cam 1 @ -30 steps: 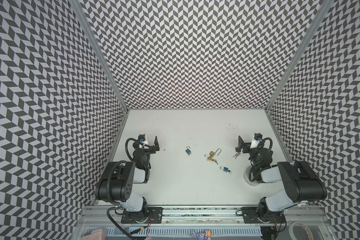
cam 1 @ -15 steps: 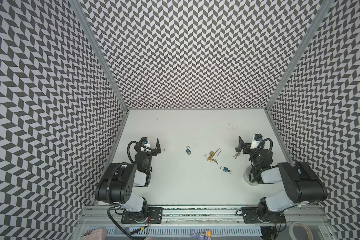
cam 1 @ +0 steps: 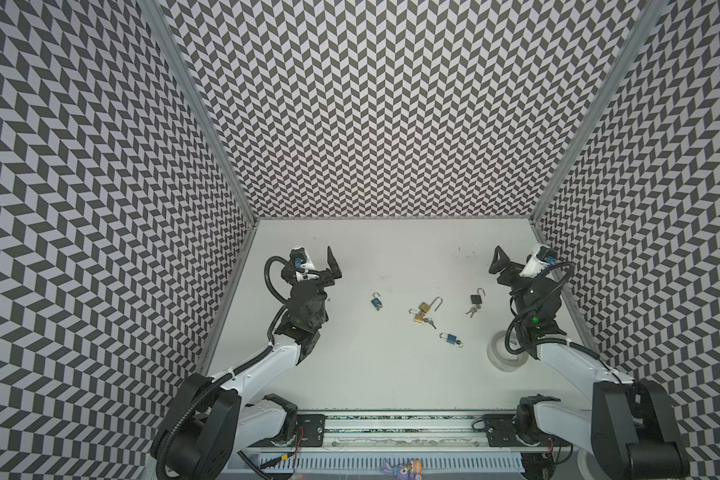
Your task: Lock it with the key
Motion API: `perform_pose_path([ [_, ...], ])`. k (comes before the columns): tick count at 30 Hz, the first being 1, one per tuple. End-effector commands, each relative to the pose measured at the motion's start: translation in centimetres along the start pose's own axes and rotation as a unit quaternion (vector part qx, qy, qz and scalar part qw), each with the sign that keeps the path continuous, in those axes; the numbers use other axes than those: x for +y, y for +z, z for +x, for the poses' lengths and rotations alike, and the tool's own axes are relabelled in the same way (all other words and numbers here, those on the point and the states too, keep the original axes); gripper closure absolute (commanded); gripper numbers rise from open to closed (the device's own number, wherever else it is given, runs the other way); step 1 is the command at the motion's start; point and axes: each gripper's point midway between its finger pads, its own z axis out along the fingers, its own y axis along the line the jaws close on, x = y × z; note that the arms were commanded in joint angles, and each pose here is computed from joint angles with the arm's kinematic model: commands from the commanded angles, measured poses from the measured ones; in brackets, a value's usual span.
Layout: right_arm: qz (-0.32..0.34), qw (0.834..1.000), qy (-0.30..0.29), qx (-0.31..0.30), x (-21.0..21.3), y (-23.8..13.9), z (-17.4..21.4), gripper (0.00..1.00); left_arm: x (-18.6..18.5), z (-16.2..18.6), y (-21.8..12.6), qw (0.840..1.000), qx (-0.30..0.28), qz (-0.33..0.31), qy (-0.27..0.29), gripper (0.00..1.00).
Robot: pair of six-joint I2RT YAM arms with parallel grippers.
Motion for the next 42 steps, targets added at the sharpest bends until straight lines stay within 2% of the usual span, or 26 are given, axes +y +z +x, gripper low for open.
perform_pose_path([
  [1, -0.007, 0.994, 0.106, -0.003, -0.3, -2.0, 0.6, 0.0, 1.8, 4.1, -0.4, 0.99, 0.114, -0.065, -0.055, 0.0],
  [3, -0.028, 0.989, 0.139, -0.052, -0.2, -3.3, -0.8, 0.0, 1.2, 4.5, -0.6, 0.987, 0.138, -0.049, -0.073, 0.0],
  [5, -0.036, 0.987, 0.149, -0.053, 0.2, -3.6, -1.2, 0.0, 0.2, 4.4, -1.2, 0.983, 0.15, -0.016, -0.101, 0.0],
  [8, -0.03, 0.989, 0.14, 0.021, 1.3, -2.0, -0.4, 0.0, -1.2, 3.6, -2.1, 0.978, 0.158, 0.037, -0.133, 0.0],
  [11, -0.122, 0.984, 0.116, 0.065, 4.8, -1.9, 0.7, 0.02, -2.9, 3.4, -2.7, 0.969, 0.18, 0.092, -0.145, 0.0],
  [14, -0.193, 0.97, 0.099, 0.114, 8.4, -2.1, 2.9, 0.0, -3.8, 4.0, -3.0, 0.96, 0.208, 0.111, -0.151, 0.0],
  [19, -0.229, 0.95, 0.017, 0.21, 13.9, -3.0, 8.5, 0.01, -5.2, 5.9, -4.4, 0.941, 0.252, 0.154, -0.165, 0.0],
  [24, -0.269, 0.914, -0.053, 0.299, 17.9, -5.5, 14.3, 0.07, -5.1, 8.1, -6.4, 0.926, 0.283, 0.179, -0.175, 0.0],
  [30, -0.236, 0.884, -0.113, 0.387, 18.9, -6.8, 19.4, 0.2, -3.7, 8.6, -7.2, 0.922, 0.286, 0.179, -0.188, 0.0],
  [37, -0.233, 0.843, -0.153, 0.459, 21.1, -8.0, 24.2, 0.26, -1.5, 8.4, -6.4, 0.923, 0.282, 0.165, -0.205, 0.0],
  [39, -0.222, 0.84, -0.167, 0.465, 22.2, -7.8, 25.3, 0.27, -0.5, 8.2, -6.1, 0.921, 0.282, 0.159, -0.215, 0.0],
  [42, -0.208, 0.844, -0.167, 0.465, 24.2, -7.6, 26.6, 0.31, 0.5, 7.7, -6.0, 0.922, 0.279, 0.155, -0.22, 0.0],
])
